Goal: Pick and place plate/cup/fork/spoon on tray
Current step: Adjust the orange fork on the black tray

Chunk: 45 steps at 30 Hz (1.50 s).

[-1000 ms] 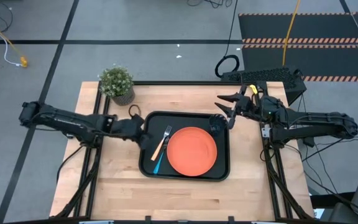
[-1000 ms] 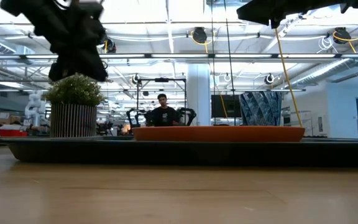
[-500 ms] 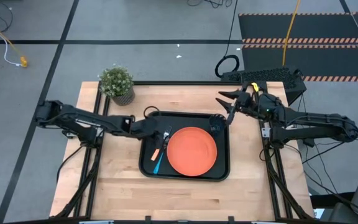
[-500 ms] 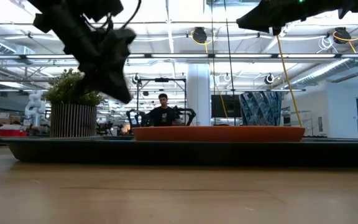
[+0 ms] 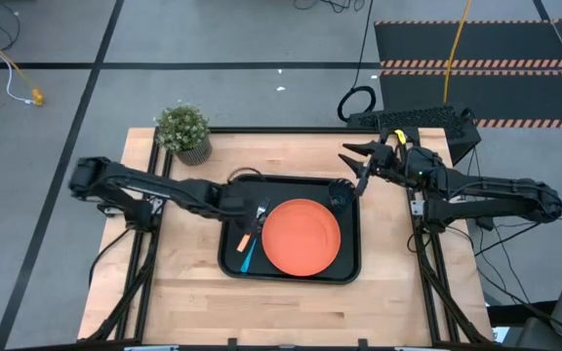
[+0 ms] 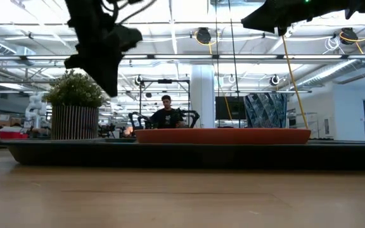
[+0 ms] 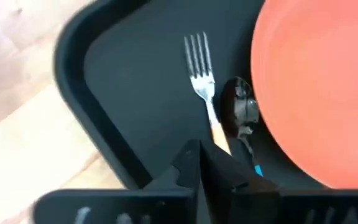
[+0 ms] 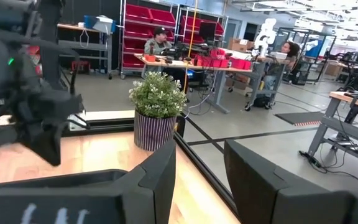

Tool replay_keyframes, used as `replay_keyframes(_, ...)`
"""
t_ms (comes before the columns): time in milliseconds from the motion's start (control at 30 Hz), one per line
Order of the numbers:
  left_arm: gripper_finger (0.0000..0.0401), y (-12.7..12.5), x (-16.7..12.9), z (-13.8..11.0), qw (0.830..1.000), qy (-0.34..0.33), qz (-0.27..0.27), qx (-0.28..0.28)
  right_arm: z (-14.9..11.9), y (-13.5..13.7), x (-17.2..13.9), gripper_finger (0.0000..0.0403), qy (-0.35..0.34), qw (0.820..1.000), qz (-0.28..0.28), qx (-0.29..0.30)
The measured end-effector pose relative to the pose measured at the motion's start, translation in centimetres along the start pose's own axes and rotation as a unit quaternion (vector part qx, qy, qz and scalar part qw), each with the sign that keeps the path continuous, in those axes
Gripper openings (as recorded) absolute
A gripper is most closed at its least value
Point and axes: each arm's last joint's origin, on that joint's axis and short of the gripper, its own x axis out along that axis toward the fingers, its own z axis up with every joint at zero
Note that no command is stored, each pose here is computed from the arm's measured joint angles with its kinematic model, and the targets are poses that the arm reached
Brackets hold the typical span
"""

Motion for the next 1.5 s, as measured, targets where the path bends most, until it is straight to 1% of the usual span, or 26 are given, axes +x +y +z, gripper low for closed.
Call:
replay_keyframes(100,0.0007,-1.6,1.4,0.1,0.998,0.042,0.047,0.026,0.0,0.0,0.0,0.013,0.0,1.0,0.0,0.004)
replay_keyframes(167,0.0019,-2.6,2.5,0.1,0.995,0.067,0.057,0.042,-0.1,0.0,0.0,0.013,0.002,1.0,0.001,0.003)
replay_keyframes(233,0.0037,-3.0,3.2,0.3,0.993,0.087,0.067,0.053,-0.1,0.0,0.0,0.013,0.003,1.0,0.003,0.003)
replay_keyframes(433,0.0117,-2.9,3.9,1.2,0.993,0.113,0.04,-0.01,-0.1,0.0,0.0,0.013,0.006,1.0,0.003,0.002)
replay_keyframes(567,0.0172,-3.5,4.1,1.4,0.993,0.109,0.008,-0.031,-0.1,0.0,0.0,0.013,0.006,1.0,0.003,0.002)
replay_keyframes(667,0.0199,-3.9,4.7,1.3,0.993,0.109,0.008,-0.039,-0.2,0.0,0.0,0.013,0.007,1.0,0.003,0.002)
replay_keyframes(733,0.0207,-3.9,5.4,1.1,0.992,0.117,0.022,-0.042,-0.2,0.0,0.0,0.013,0.009,1.0,0.004,0.001)
replay_keyframes(867,0.0204,-3.7,7.2,0.3,0.986,0.148,0.066,-0.044,-0.3,0.0,-0.1,0.013,0.015,1.0,0.004,-0.001)
replay_keyframes(900,0.0201,-3.8,7.5,0.1,0.985,0.153,0.068,-0.046,-0.3,0.0,-0.1,0.013,0.014,1.0,0.004,0.0)
replay_keyframes(1067,0.0182,-4.3,8.1,-0.1,0.985,0.156,0.06,-0.045,-0.2,-0.1,-0.4,0.013,0.017,1.0,0.005,0.002)
replay_keyframes(1500,0.0126,-4.4,8.4,-0.3,0.982,0.174,0.055,-0.04,-0.2,-0.1,-0.6,0.013,0.018,1.0,0.005,0.004)
